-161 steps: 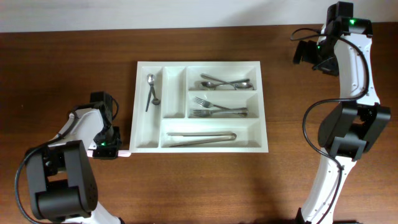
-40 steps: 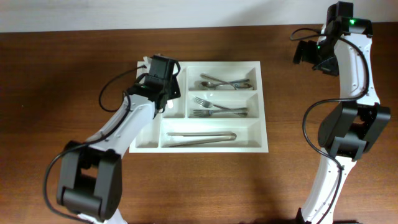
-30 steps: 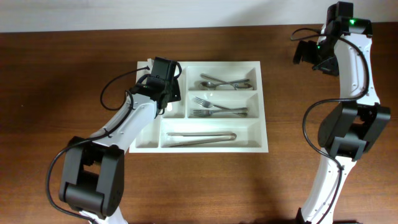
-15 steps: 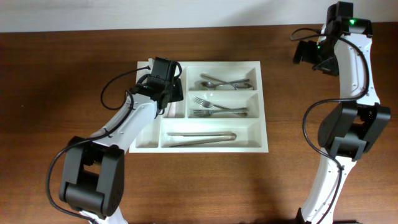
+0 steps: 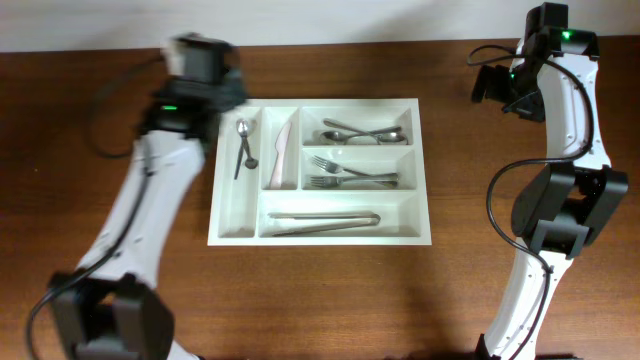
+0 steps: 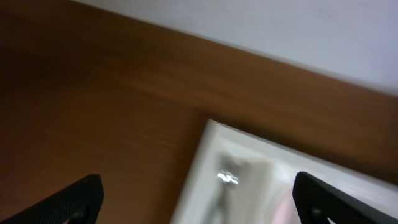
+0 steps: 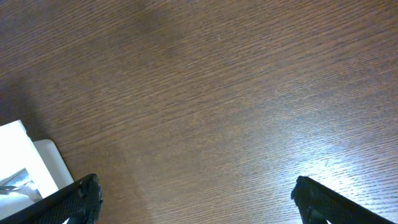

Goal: Pack container
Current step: 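Release the knife and raise the left gripper away from the tray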

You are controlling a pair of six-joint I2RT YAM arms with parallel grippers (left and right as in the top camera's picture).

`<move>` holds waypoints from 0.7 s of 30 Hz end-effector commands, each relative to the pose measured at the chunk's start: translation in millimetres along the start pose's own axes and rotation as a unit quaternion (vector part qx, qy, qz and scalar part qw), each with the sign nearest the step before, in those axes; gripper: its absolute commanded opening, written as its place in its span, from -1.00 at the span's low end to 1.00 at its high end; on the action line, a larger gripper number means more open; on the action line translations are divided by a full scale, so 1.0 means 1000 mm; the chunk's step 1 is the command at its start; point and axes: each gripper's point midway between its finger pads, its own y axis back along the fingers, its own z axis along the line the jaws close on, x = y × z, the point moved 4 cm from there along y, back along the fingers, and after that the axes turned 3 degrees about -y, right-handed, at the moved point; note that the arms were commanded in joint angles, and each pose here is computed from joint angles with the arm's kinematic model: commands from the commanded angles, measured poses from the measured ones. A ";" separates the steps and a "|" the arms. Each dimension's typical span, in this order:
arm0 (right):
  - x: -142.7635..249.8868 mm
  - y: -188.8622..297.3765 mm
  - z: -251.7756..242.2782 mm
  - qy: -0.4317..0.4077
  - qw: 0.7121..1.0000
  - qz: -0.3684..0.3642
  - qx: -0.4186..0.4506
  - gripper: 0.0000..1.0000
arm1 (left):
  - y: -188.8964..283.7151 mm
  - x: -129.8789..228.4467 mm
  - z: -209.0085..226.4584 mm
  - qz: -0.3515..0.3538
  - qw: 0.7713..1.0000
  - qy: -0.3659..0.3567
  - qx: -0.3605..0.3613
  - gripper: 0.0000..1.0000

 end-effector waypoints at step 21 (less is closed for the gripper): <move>-0.006 0.022 0.001 -0.006 1.000 -0.026 -0.005 0.98 | 0.000 0.001 0.114 0.055 0.990 0.050 -0.122 0.99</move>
